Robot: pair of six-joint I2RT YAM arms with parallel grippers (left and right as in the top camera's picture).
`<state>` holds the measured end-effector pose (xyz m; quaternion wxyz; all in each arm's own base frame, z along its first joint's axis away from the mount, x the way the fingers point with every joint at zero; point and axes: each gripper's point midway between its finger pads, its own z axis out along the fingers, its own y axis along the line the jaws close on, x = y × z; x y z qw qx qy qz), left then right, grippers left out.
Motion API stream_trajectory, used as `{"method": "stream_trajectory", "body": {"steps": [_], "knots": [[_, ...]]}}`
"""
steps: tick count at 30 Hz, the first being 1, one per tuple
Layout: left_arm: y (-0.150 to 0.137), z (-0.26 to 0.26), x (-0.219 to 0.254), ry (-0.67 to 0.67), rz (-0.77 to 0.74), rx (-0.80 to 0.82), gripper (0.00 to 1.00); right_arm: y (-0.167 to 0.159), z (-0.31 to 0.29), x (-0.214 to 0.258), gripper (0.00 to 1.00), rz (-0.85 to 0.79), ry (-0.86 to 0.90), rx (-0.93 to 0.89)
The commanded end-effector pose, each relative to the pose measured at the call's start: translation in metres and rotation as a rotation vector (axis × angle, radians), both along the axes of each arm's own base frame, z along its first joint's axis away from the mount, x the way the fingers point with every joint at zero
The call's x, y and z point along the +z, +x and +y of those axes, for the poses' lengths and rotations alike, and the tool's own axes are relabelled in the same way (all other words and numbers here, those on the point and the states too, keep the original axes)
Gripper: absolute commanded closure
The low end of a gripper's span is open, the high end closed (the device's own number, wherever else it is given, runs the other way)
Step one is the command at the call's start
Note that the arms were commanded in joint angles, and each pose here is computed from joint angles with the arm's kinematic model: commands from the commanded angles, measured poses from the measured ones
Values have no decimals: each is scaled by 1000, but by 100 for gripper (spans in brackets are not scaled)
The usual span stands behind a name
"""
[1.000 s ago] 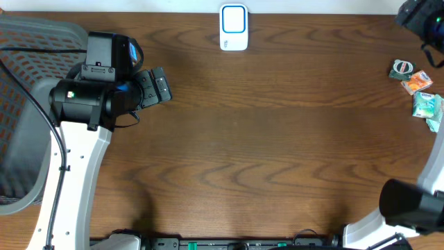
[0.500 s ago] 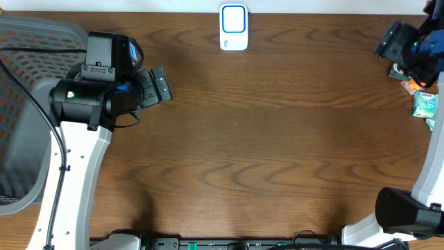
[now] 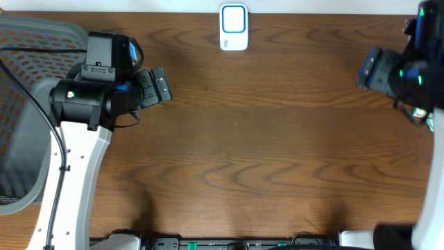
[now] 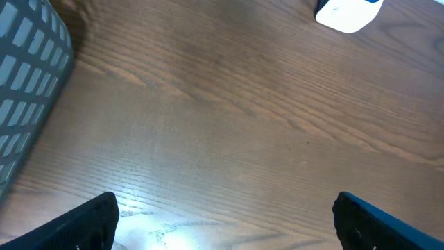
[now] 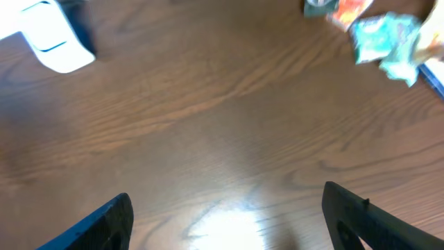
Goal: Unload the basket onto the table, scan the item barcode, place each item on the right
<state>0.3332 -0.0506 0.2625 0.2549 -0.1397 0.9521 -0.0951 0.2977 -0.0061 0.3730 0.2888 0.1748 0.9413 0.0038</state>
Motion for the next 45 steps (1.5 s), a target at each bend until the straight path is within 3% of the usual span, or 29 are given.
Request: {"method": "stream_trajectory", "body": {"steps": [1, 8, 11, 16, 45], "knots": [[1, 2, 4, 7, -10, 3, 2, -35, -1, 32, 17, -112, -66, 3], [1, 2, 4, 7, -10, 3, 2, -97, 10, 52, 12, -238, -42, 91], [1, 2, 4, 7, -10, 3, 2, -119, 6, 43, 1, -244, -39, 89], [1, 2, 4, 7, -10, 3, 2, -139, 6, 22, 1, -211, -26, 105], [1, 2, 4, 7, -10, 3, 2, -145, 17, -2, 1, -140, 14, 165]]}}
